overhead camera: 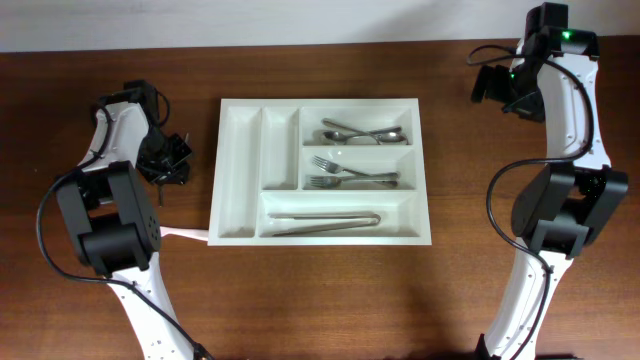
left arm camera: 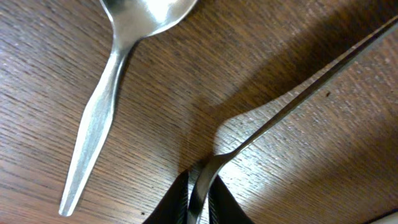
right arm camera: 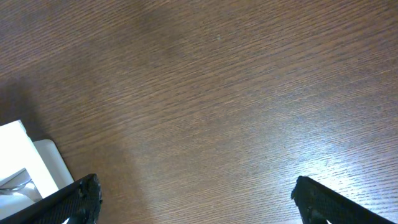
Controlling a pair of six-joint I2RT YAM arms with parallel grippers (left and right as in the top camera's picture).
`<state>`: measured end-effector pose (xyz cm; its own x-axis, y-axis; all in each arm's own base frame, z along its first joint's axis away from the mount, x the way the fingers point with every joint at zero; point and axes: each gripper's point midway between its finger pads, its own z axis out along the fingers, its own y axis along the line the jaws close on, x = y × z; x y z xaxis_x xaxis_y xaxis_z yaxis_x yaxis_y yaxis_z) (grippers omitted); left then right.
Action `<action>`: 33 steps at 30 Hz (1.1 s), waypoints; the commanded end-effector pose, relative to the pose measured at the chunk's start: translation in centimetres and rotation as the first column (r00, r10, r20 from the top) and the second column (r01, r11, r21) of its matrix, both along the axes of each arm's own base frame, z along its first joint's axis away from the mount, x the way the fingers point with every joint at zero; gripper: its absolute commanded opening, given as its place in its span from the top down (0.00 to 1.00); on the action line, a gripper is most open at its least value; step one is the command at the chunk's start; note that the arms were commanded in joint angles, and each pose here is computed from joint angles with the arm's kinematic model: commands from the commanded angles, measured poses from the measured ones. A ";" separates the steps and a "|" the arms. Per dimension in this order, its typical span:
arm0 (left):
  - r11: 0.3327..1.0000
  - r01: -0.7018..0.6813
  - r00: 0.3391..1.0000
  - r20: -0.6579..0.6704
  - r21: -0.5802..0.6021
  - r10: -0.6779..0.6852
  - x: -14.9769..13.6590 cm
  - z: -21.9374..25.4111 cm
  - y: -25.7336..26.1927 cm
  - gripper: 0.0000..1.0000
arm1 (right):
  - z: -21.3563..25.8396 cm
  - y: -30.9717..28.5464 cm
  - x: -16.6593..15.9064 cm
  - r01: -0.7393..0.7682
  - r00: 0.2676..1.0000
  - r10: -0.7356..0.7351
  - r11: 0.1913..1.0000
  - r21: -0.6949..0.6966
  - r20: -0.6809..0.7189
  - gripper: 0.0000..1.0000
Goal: Pack container
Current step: 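Lower the left gripper and grasp a small silver spoon, then place the spoon with the left gripper in the left narrow compartment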
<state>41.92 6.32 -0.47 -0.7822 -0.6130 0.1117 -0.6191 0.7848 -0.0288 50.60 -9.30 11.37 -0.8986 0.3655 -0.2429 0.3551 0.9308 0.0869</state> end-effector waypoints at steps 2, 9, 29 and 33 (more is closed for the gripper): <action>1.000 0.017 0.990 -0.138 0.023 -0.014 -2.9 -5.0 0.6 0.87 | 2.4 -0.2 0.2 0.014 0.999 -0.013 1.000 -0.008 0.053 0.01; 0.998 0.057 0.994 -0.089 0.022 -0.055 -1.7 -5.0 0.8 0.98 | 2.4 -0.2 0.2 0.014 0.999 -0.013 1.000 -0.008 0.053 0.01; 0.867 0.498 0.861 0.107 0.026 -0.498 4.2 10.5 -3.5 0.98 | 2.4 -0.2 0.2 0.014 0.999 -0.013 1.000 -0.008 0.053 0.01; 0.820 0.571 0.820 0.037 -0.023 -0.571 2.0 11.3 -7.2 0.98 | 2.4 -0.2 0.2 0.014 0.999 -0.013 1.000 -0.008 0.053 0.01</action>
